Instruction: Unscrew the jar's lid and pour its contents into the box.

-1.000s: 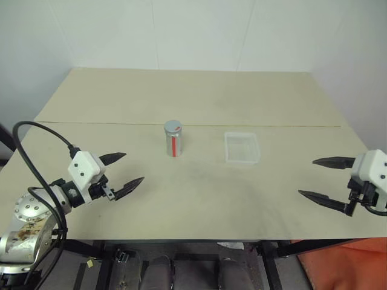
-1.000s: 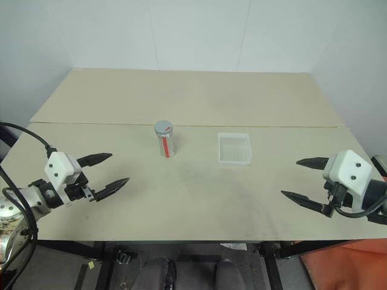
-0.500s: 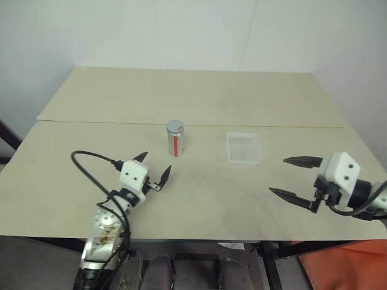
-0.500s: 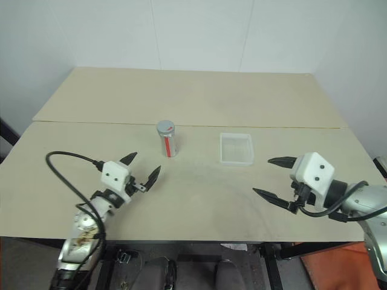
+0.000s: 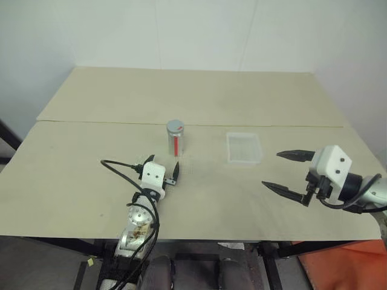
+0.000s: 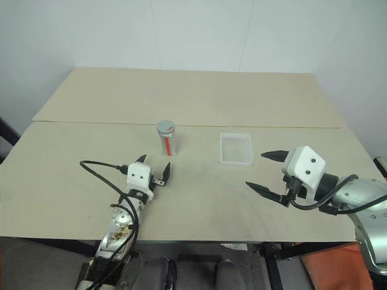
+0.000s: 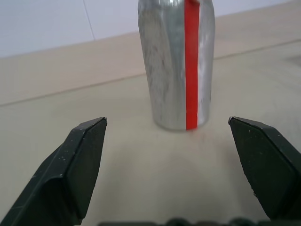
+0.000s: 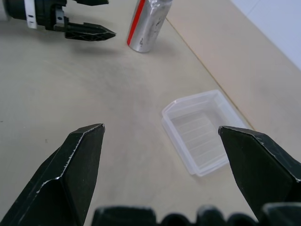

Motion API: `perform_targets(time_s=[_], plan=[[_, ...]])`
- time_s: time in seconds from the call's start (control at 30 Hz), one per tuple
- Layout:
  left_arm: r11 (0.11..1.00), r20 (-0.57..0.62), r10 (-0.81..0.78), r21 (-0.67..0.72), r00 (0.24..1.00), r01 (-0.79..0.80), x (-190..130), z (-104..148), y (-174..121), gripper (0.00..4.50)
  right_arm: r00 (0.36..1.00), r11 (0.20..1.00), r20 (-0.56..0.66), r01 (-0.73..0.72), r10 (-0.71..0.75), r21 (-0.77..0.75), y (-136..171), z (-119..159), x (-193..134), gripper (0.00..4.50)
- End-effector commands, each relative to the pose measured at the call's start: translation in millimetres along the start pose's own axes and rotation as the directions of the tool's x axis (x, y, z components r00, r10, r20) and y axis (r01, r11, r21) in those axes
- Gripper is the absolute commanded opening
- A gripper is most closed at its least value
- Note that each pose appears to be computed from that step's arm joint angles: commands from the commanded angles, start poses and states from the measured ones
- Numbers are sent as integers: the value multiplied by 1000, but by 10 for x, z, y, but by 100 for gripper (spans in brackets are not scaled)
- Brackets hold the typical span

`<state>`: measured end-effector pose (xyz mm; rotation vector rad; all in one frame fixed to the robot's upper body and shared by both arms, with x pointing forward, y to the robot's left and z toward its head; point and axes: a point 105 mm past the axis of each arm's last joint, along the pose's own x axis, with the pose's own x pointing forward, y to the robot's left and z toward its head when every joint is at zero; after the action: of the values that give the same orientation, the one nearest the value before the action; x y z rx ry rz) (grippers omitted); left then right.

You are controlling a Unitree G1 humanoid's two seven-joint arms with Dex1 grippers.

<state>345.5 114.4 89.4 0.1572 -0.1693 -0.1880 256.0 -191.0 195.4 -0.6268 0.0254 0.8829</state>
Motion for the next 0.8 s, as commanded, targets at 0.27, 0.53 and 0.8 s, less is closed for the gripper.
perform_targets(time_s=[0.27,0.53,0.8], plan=[[999,74,16,-29,997,-14,338,147,-96,449,1000,998,16,13,-12,-57,-72,119,13,450],[997,81,12,-81,997,-5,535,219,-193,449,1000,998,18,24,-23,-60,-73,136,-4,450],[994,100,56,-94,993,-47,613,253,-185,449,999,998,12,32,-31,-61,-63,133,-23,450]])
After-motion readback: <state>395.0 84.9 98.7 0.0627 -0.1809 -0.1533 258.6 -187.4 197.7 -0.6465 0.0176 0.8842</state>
